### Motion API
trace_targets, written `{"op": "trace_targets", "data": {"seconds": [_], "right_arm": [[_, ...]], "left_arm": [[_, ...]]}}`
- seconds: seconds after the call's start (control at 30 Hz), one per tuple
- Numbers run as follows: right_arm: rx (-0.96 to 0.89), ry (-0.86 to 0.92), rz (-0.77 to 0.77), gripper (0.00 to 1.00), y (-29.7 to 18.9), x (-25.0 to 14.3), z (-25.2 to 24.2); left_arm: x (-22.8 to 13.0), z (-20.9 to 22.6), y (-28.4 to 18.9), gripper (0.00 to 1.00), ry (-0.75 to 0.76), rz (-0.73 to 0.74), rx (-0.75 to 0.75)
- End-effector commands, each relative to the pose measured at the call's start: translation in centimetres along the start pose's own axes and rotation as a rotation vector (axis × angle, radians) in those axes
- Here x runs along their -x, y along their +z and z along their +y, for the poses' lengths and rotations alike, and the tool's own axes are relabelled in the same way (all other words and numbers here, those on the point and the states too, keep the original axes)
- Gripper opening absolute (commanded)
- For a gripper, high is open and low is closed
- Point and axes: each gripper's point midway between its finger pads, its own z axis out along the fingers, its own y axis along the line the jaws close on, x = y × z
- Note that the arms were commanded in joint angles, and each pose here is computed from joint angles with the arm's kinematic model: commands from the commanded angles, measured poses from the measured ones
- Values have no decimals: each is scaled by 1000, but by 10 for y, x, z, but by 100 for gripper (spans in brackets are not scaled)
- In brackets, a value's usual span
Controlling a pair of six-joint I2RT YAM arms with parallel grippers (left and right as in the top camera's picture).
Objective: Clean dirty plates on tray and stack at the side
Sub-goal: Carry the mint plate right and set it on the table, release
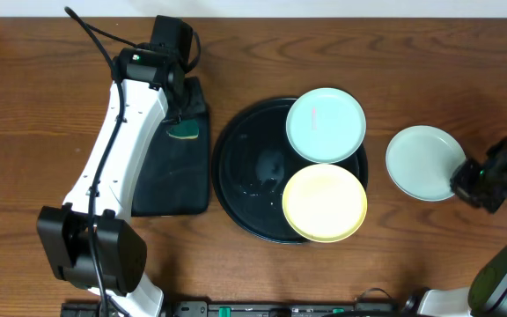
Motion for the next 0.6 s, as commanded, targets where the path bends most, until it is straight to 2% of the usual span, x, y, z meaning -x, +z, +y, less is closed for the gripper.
{"op": "trace_targets", "data": {"seconds": [0.0, 0.03, 0.1, 0.23, 0.4, 0.57], "right_arm": [[325, -199, -17, 17, -36, 0, 72], [405, -239, 1, 18, -42, -8, 88], [443, -271, 49, 19, -43, -23, 101], [384, -371, 141, 21, -29, -58, 112], [202, -493, 180, 27, 0, -88, 109], [177, -572, 190, 24, 19, -109, 116]], "left_arm": [[4, 0, -2, 7, 11, -10, 5], [4, 0, -2, 7, 11, -10, 5], [4, 0, -2, 7, 11, -11, 5], [4, 0, -2, 7, 11, -11, 5], [4, 0, -2, 7, 11, -13, 4], [4, 0, -2, 8, 11, -13, 4]]}}
